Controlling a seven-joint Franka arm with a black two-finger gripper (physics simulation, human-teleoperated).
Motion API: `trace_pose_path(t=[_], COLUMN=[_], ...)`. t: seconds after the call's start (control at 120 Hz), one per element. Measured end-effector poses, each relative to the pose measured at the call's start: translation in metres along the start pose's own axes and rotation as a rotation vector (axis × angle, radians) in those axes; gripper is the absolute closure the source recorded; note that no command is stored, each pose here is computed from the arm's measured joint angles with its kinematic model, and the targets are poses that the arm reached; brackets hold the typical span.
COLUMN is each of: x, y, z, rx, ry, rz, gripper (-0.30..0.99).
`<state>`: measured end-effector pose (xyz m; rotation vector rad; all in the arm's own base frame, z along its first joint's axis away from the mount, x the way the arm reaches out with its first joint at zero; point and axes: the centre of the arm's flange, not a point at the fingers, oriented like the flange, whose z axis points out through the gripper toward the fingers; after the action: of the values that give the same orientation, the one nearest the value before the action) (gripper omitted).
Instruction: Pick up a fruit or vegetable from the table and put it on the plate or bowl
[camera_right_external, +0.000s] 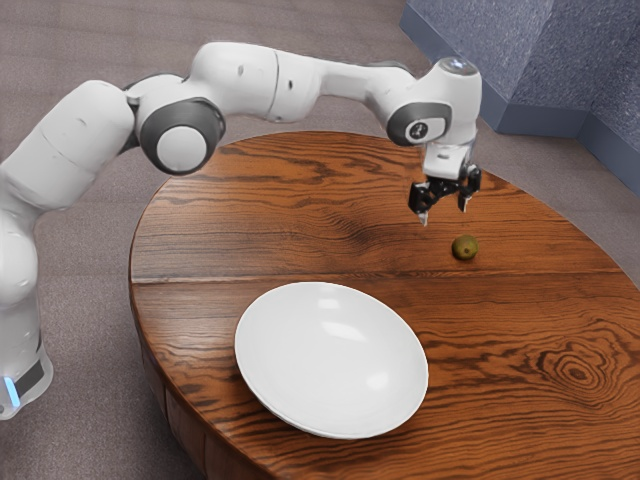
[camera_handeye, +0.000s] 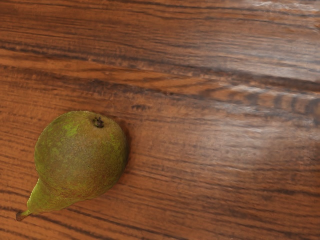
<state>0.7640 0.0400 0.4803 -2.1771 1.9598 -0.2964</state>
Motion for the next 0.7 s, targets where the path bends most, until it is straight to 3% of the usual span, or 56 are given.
trace_pose_path(t=[0.283, 0.7], x=[0.017, -0.002], y=[0.001, -0.009], z=[0.019, 0.030], rx=[-0.011, 0.036], ry=[-0.104, -0.136], rz=[0.231, 0.337], gripper=[0.00, 0.00])
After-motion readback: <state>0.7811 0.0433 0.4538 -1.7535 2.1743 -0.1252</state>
